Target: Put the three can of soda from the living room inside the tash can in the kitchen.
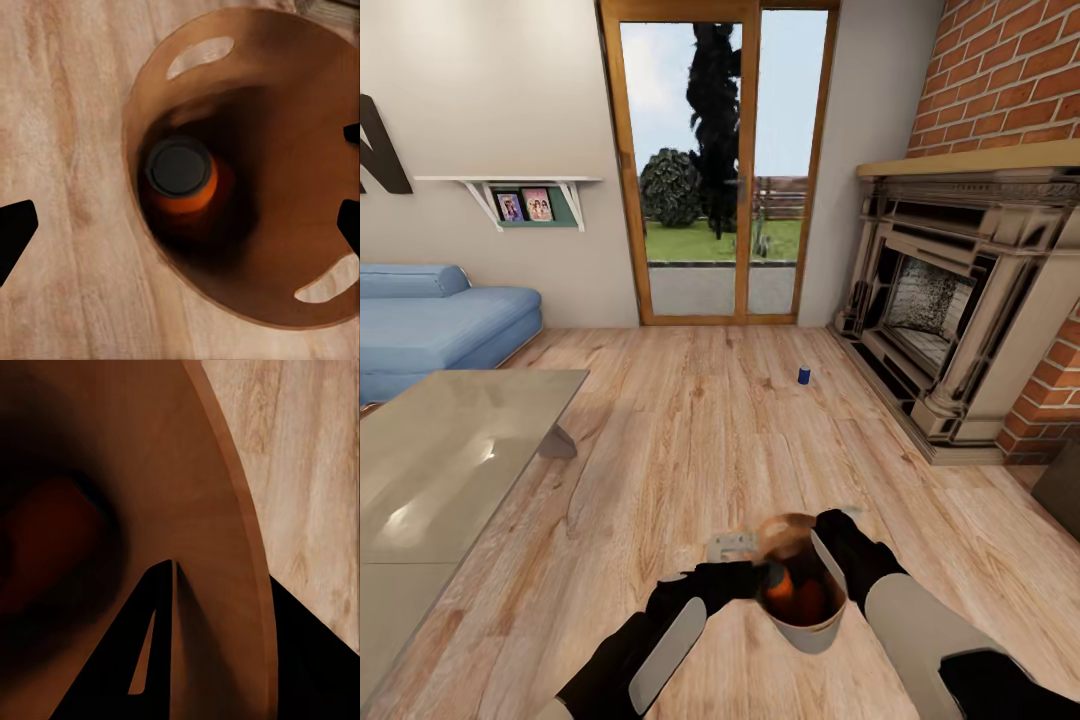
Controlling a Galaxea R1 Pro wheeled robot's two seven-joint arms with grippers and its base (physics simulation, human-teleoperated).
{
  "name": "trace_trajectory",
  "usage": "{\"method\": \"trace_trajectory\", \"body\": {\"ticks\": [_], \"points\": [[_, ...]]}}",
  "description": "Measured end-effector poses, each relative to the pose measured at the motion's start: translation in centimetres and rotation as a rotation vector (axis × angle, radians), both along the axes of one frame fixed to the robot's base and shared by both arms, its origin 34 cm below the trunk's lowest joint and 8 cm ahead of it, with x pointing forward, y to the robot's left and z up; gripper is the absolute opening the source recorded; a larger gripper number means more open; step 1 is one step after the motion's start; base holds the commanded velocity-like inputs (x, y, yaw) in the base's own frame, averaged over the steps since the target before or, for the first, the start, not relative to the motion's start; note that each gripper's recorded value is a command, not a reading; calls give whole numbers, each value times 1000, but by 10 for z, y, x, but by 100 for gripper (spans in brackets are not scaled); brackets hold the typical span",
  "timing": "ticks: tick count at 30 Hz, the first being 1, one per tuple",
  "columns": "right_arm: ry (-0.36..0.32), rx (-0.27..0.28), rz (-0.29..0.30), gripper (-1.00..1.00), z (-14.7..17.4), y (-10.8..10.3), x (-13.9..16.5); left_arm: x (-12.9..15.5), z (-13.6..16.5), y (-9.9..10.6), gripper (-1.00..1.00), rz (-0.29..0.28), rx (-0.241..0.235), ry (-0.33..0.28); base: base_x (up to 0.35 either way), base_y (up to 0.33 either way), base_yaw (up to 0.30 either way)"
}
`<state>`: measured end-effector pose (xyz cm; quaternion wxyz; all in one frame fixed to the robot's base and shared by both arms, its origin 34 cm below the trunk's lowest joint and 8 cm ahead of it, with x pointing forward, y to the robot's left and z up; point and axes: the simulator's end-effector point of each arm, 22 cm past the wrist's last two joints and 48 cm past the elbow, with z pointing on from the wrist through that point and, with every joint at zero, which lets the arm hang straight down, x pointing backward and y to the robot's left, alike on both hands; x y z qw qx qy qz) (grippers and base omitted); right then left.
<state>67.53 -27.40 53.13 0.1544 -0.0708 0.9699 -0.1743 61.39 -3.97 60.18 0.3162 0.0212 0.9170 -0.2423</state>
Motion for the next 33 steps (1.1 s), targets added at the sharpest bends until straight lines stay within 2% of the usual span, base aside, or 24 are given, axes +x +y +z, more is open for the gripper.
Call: {"method": "trace_trajectory", "body": {"ticks": [4,6,8,11,13,14,17,18,19,21,22,25,26,28,31,33], "points": [[22,-60,-15,-100,-3,-35,-7,11,38,-12,100,-11,-53,-65,0,0,0],[41,-68,-23,-100,-8,-44,-14,15,81,-23,100,-43,-102,-125,0,0,0],[48,-52,-36,-100,-12,-44,-18,16,111,-26,100,-70,-125,-166,0,0,0],[54,-66,-44,-100,-13,-55,-20,16,128,-19,100,-90,-124,-198,0,0,0],[52,-96,-40,-100,-10,-67,-19,16,125,-15,100,-90,-111,-191,0,0,0],[52,-103,-39,-100,-9,-70,-19,16,120,-14,100,-89,-103,-183,0,0,0],[36,-67,-68,-100,-5,-74,-13,12,78,-3,100,-78,-44,-105,0,0,0],[30,-55,-72,-100,-2,-77,-9,5,45,7,100,-70,1,-42,0,0,0],[25,-53,-68,-100,0,-79,-5,1,24,13,100,-64,29,-3,0,0,0],[28,-2,-61,-100,2,-85,-1,-5,-33,41,100,-23,113,91,0,0,0],[25,25,-62,-100,3,-84,1,-6,-46,50,100,-6,132,108,0,0,0],[25,118,-56,-100,4,-80,6,-12,-101,94,100,70,228,183,0,0,0],[25,136,-53,-100,5,-79,8,-12,-113,108,100,87,253,203,0,0,0],[22,155,-64,-100,6,-81,8,-13,-123,118,100,97,265,221,0,0,0],[9,216,-126,-100,6,-82,8,-14,-130,126,100,101,273,237,0,0,0],[3,239,-147,-100,6,-82,8,-15,-132,128,100,101,277,242,0,0,0]]}}
